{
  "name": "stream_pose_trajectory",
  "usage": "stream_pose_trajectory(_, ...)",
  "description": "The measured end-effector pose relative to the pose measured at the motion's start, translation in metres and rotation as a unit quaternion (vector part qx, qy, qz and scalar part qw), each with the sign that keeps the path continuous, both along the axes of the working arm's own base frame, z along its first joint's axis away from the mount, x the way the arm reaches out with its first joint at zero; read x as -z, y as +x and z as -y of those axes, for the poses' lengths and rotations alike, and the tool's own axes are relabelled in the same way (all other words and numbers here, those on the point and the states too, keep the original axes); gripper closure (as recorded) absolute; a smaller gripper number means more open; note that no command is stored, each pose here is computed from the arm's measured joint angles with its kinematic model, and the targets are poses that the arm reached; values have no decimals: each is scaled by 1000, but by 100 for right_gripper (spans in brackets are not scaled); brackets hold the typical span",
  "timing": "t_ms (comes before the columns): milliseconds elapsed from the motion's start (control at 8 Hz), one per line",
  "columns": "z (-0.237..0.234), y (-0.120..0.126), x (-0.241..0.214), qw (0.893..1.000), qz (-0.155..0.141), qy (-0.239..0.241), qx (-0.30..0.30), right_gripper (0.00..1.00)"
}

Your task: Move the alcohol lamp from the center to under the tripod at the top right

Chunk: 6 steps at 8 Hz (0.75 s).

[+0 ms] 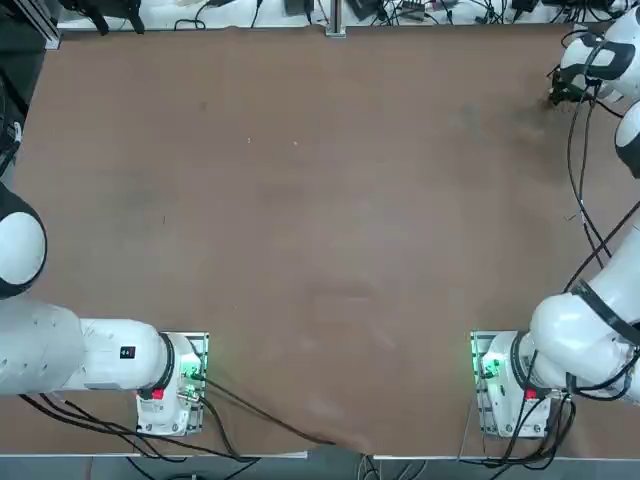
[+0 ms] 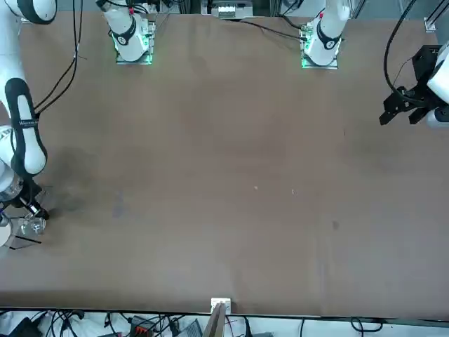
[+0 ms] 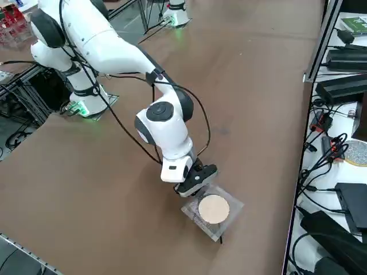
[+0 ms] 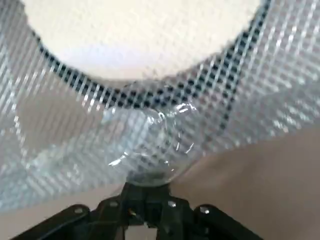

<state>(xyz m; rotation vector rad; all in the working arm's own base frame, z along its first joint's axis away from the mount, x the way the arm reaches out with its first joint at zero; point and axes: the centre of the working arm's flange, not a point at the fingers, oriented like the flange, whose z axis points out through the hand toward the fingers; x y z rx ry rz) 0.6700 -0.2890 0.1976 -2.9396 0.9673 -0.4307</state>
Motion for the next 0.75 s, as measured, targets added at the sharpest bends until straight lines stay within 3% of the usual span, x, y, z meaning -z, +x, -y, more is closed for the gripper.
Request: stream_pose_trajectory(750, 23, 9, -5, 999, 30, -25, 17, 98)
